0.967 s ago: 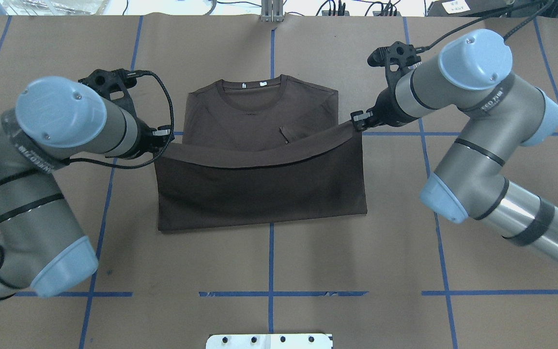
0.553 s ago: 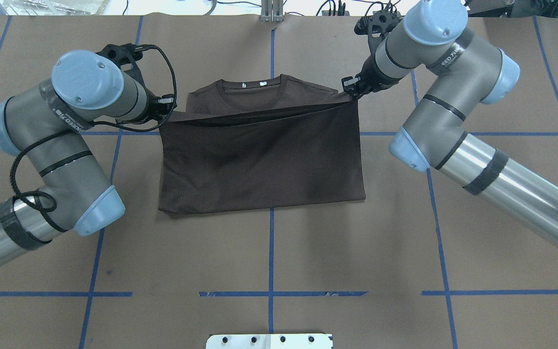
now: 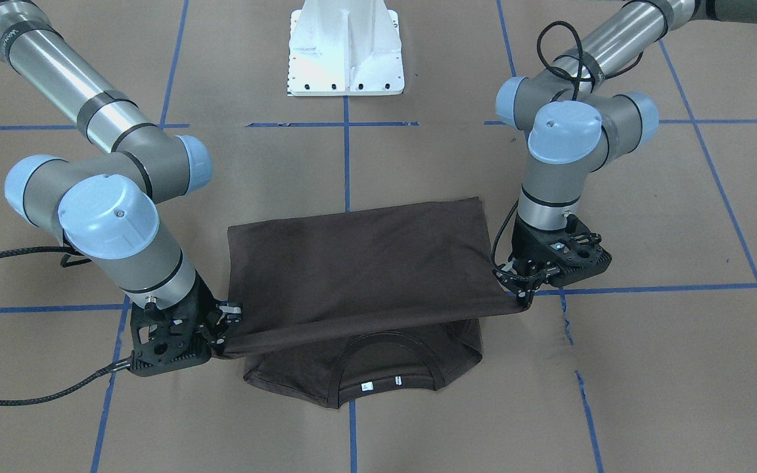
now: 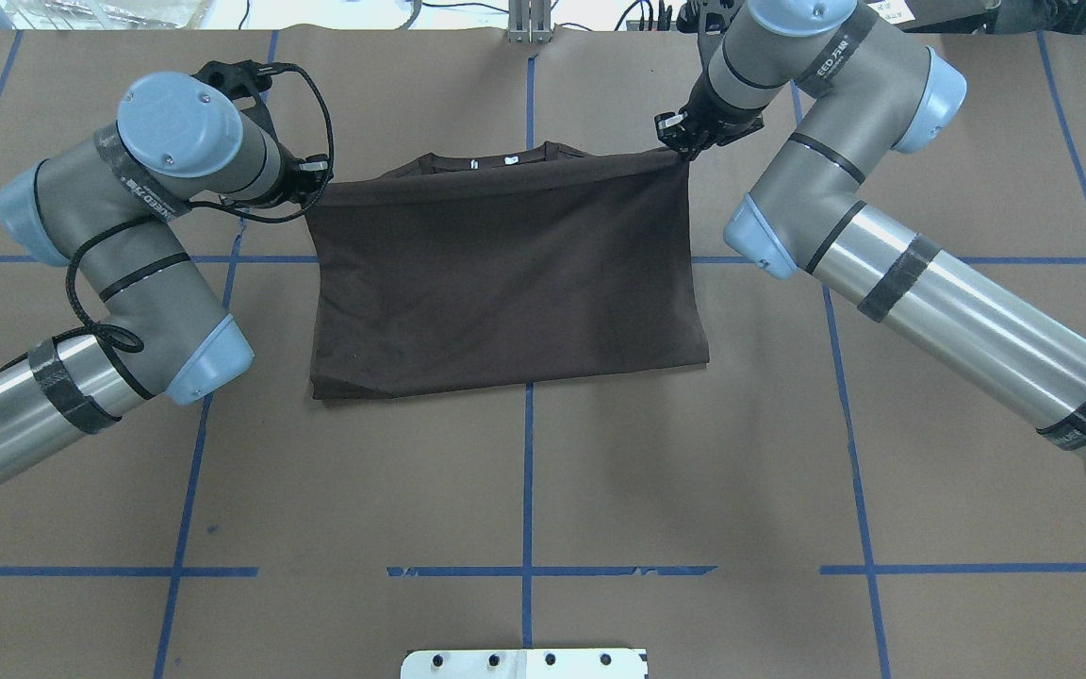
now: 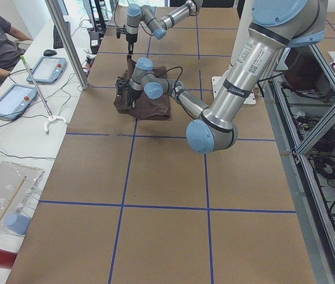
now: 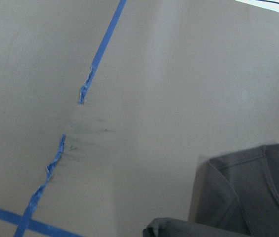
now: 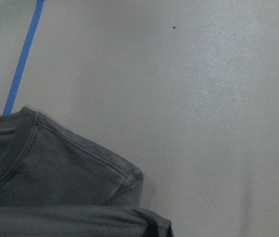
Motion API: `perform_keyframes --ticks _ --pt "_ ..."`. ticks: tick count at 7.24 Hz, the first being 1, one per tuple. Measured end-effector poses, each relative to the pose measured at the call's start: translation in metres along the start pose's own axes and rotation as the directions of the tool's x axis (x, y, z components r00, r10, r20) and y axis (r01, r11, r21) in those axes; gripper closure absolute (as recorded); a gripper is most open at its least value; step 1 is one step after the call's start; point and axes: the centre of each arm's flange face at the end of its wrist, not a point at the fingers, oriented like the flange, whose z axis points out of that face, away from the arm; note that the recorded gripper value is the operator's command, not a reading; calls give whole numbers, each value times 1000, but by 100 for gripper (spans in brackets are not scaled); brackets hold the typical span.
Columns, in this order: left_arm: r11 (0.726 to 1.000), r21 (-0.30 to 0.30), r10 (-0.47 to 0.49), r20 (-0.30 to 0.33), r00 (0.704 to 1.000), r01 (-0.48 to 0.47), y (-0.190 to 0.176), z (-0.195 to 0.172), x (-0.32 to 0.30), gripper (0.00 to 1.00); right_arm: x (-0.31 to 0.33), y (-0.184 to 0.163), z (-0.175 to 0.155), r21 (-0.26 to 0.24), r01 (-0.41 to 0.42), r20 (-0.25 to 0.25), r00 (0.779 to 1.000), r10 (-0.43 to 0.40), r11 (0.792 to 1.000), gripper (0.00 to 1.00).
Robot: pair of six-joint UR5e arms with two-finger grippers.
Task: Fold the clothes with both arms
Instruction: 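Lift the hem with both grippers and fold it toward the collar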
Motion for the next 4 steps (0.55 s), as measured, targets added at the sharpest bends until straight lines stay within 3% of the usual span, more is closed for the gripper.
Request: perform_keyframes --ticks 3,4 --pt "1000 2 -7 16 1000 7 -13 13 27 100 -13 -19 1 2 -7 -11 1000 7 1000 100" --pt "1000 2 -8 17 1000 8 -14 13 29 39 -13 -20 2 7 -4 -9 1000 4 1000 21"
